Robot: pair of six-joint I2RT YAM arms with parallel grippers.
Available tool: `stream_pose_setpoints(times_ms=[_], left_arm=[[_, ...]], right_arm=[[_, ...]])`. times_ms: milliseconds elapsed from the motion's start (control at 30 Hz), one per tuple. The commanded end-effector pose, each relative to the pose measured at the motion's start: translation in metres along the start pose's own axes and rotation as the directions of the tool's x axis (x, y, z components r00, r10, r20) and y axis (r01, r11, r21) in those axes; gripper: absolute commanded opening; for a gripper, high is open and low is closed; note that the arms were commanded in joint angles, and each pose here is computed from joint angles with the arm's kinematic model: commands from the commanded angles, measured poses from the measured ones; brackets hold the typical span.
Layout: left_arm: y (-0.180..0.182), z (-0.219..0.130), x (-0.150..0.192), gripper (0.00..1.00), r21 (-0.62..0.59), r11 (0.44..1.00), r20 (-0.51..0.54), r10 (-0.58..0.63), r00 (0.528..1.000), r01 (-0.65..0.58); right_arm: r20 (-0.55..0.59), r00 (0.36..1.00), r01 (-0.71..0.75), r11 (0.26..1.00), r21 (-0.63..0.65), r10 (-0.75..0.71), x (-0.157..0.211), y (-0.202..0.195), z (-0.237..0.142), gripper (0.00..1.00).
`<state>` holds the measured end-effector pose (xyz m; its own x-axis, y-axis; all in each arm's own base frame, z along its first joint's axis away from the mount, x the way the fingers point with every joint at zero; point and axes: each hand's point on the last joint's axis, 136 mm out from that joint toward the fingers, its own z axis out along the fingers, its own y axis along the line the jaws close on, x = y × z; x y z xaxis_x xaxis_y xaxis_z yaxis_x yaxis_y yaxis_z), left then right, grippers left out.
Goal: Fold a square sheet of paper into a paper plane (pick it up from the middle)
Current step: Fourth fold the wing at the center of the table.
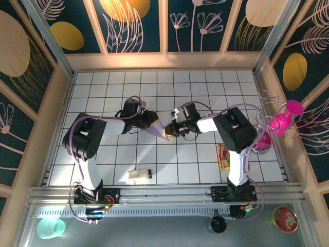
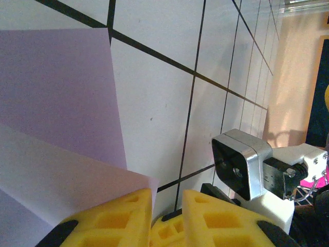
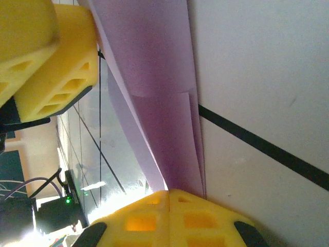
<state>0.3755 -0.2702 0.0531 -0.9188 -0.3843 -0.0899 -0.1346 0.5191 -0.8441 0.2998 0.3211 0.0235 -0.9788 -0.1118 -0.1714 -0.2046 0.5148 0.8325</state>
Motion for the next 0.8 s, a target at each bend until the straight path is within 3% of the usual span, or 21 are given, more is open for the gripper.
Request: stream_pose_setpoints(times_ms=[0, 500, 767], left_arm=[[-0.004, 0.006, 0.002, 0.22, 0.013, 1.0, -0.029, 0.029, 0.999, -0.028], [0.004, 0.02, -0.005, 0.2, -0.008, 1.0, -0.037, 0.02, 0.999, -0.021], [0.01, 0.02, -0.006, 0.19, -0.033, 0.999, -0.028, 0.013, 1.0, -0.013]], right_arm=[[-0.014, 0.997, -0.08, 0.996, 0.045, 0.081, 0.01, -0.027, 0.001, 0.05], [-0.003, 0.996, -0.091, 0.995, 0.035, 0.092, 0.005, -0.024, -0.002, 0.06], [0.051, 0.998, -0.03, 1.0, -0.01, 0.03, -0.011, 0.007, -0.018, 0.2]])
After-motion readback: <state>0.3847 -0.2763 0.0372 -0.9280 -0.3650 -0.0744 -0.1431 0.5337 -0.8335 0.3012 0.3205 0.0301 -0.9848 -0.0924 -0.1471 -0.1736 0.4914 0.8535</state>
